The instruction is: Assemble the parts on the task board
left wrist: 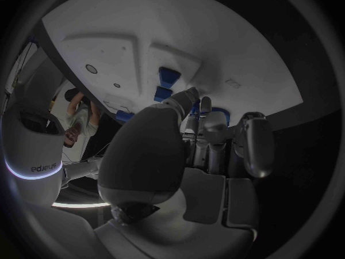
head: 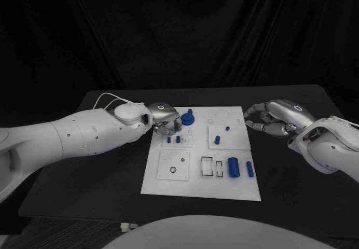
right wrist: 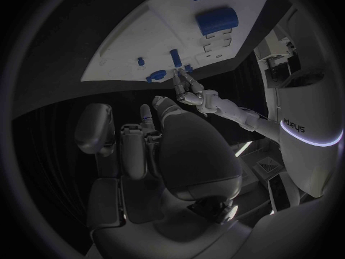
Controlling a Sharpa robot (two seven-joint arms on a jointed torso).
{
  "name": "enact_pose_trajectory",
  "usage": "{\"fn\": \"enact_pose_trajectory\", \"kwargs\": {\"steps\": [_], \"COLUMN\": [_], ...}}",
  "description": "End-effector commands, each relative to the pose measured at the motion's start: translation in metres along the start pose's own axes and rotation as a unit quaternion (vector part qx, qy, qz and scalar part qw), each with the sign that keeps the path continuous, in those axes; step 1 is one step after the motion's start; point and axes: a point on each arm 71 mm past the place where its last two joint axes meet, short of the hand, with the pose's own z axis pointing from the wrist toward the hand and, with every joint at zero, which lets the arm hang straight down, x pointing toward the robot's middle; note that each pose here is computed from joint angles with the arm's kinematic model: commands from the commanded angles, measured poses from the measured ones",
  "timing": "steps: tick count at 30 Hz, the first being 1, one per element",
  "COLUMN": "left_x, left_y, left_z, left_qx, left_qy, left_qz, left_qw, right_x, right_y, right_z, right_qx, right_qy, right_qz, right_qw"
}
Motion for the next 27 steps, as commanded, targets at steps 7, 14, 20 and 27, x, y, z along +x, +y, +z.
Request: {"fn": "enact_pose_trajectory", "kwargs": {"steps": [7, 14, 20, 27], "left_x": [-0.0006, -0.0022, -0.0075, -0.0384], "left_y": [0.0045, 0.0224, 0.0450, 0.0715], "left_z": [-0.0019, -0.0162, -0.0417, -0.0692], "left_qx": [-0.022, -0.049, -0.065, -0.069], "left_qy": [-0.018, -0.048, -0.085, -0.165], "left_qz": [0.003, 0.012, 0.024, -0.049], "left_qw": [1.000, 0.998, 0.994, 0.983], "right_x": [0.000, -0.005, -0.026, -0.053], "right_y": [0.000, 0.000, 0.001, 0.006], "right_z": [-0.001, -0.005, 0.002, 0.019], "right_qx": [0.003, 0.004, 0.011, 0.021], "right_qy": [0.001, -0.008, -0.024, -0.027], "right_qz": [0.000, -0.001, -0.010, -0.026], "right_qw": [1.000, 1.000, 1.000, 0.999]}}
